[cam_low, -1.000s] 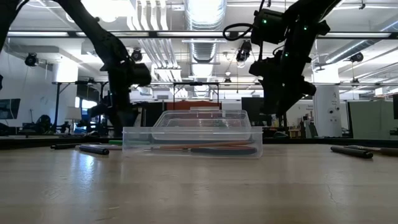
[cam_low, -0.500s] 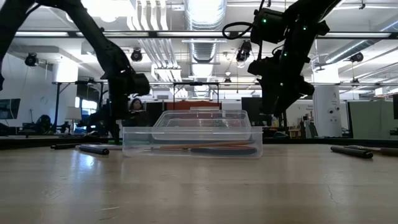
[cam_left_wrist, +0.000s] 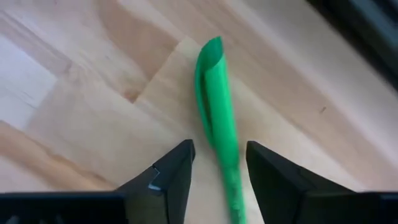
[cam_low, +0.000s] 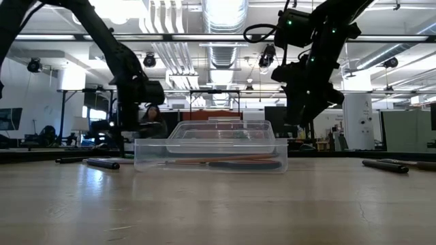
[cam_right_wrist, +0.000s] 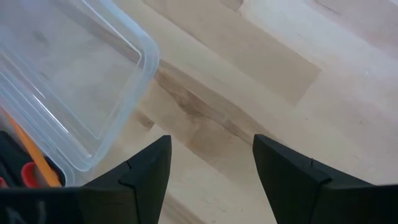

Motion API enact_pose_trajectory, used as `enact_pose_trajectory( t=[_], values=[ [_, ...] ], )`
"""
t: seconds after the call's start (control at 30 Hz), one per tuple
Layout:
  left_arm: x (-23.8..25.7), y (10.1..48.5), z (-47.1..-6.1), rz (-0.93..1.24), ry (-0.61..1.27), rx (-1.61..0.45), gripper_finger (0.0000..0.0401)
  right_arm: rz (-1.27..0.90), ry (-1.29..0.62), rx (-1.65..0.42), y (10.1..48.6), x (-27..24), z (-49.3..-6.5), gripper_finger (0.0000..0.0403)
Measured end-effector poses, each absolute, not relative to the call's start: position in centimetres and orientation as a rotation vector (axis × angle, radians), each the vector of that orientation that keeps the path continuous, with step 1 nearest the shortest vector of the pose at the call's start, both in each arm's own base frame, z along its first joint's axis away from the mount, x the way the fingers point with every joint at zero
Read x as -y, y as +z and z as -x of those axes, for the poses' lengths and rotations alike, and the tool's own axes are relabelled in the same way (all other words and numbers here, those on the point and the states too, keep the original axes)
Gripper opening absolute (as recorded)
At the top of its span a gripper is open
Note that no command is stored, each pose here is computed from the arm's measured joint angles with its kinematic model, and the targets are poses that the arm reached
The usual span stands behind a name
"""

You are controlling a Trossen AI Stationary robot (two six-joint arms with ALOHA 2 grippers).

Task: Pick & place school supplies into a supply box
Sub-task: Put the green pen into the transparent supply box

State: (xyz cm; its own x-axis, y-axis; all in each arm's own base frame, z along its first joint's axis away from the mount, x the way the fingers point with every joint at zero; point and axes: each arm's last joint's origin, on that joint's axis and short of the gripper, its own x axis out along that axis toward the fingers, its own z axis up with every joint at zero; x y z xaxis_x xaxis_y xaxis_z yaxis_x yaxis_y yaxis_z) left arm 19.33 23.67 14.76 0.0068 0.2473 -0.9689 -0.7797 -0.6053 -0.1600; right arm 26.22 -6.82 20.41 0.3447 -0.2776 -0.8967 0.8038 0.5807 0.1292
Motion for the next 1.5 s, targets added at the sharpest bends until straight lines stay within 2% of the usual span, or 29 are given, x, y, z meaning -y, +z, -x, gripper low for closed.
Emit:
enact_pose_trajectory(
  t=[0.3, 0.47, 0.57, 0.73, 0.9, 1.03, 1.2, 1.5],
  values=[
    [-22.3, 14.8, -19.2, 1.425, 1.635, -0.792, 0.0018, -0.622, -0.776, -0.977, 20.4, 6.8, -26.2, 0.0219],
    [-21.5, 15.1, -19.8, 1.341, 1.555, -0.875, 0.0025, -0.623, -0.776, -0.977, 20.4, 6.8, -26.2, 0.0219],
    [-20.3, 15.9, -20.9, 1.262, 1.428, -0.924, 0.0022, -0.622, -0.775, -0.977, 20.4, 6.8, -26.2, 0.0219],
    [-17.7, 20.0, -22.6, 0.912, 1.237, -0.865, 0.0017, -0.599, -0.768, -0.983, 20.4, 6.9, -26.2, 0.0219],
    [-13.0, 25.5, -24.4, 0.482, 0.804, -0.762, 0.0017, -0.569, -0.751, -1.001, 20.4, 6.8, -26.1, 0.0219],
    [-8.7, 28.3, -25.0, 0.326, 0.435, -0.688, 0.0021, -0.552, -0.744, -1.014, 20.5, 6.8, -26.0, 0.0219],
    [-4.4, 28.5, -26.1, 0.181, 0.212, -0.704, 0.0033, -0.546, -0.752, -1.020, 20.9, 6.7, -25.5, 0.0219],
    [-0.2, 26.2, -29.8, 0.138, 0.064, -0.687, 0.0024, -0.558, -0.779, -0.987, 23.1, 6.3, -23.5, 0.0219]
  ],
)
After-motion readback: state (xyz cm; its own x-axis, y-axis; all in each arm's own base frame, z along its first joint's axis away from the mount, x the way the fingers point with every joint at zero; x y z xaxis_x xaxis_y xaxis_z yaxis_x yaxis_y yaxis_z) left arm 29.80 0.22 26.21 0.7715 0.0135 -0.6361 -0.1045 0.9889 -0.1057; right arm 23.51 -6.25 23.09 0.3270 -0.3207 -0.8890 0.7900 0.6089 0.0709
